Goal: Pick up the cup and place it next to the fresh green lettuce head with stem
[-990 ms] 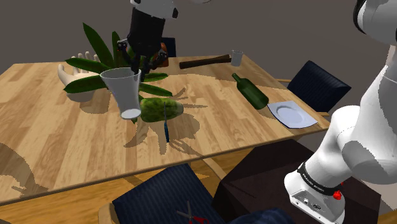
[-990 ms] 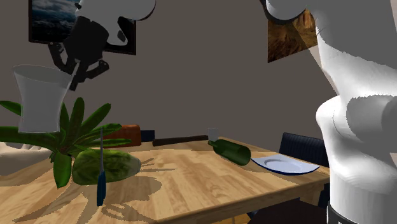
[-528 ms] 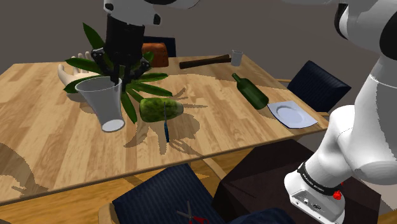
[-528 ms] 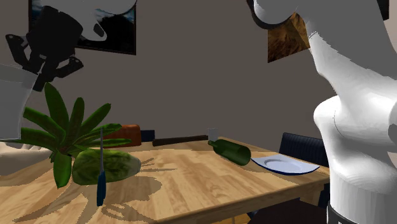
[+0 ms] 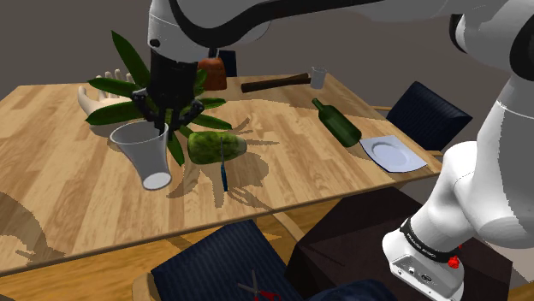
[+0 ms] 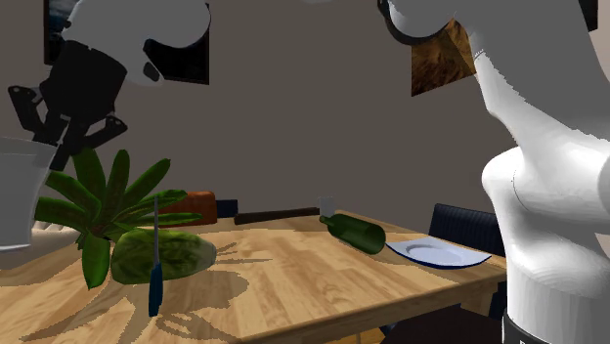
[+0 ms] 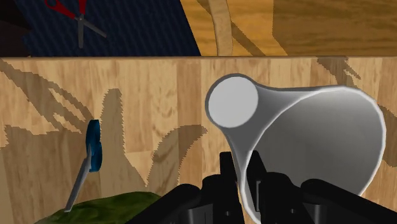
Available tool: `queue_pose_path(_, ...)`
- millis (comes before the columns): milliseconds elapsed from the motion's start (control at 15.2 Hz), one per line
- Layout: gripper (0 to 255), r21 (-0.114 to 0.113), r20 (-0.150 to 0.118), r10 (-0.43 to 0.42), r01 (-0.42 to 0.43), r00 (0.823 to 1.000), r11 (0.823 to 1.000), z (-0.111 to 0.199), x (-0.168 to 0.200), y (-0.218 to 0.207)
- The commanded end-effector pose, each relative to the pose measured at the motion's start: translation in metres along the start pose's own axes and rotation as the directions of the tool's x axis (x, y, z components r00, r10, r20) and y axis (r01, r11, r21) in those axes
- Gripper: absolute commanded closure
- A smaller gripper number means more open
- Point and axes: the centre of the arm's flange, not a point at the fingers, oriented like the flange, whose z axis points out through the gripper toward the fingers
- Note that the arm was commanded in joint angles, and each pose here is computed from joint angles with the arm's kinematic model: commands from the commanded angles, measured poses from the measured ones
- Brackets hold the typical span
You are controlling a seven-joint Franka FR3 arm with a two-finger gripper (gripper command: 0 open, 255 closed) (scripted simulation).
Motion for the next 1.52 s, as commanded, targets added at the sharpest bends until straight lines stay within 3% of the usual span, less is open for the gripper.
queue_pose_path(0,255,0.001,0.000,0.000,0.000,1.000,1.000,0.010,0.000,0.002)
queue_pose_path(1452,255,0.001,0.000,0.000,0.000,1.000,1.000,0.120,0.006,0.037)
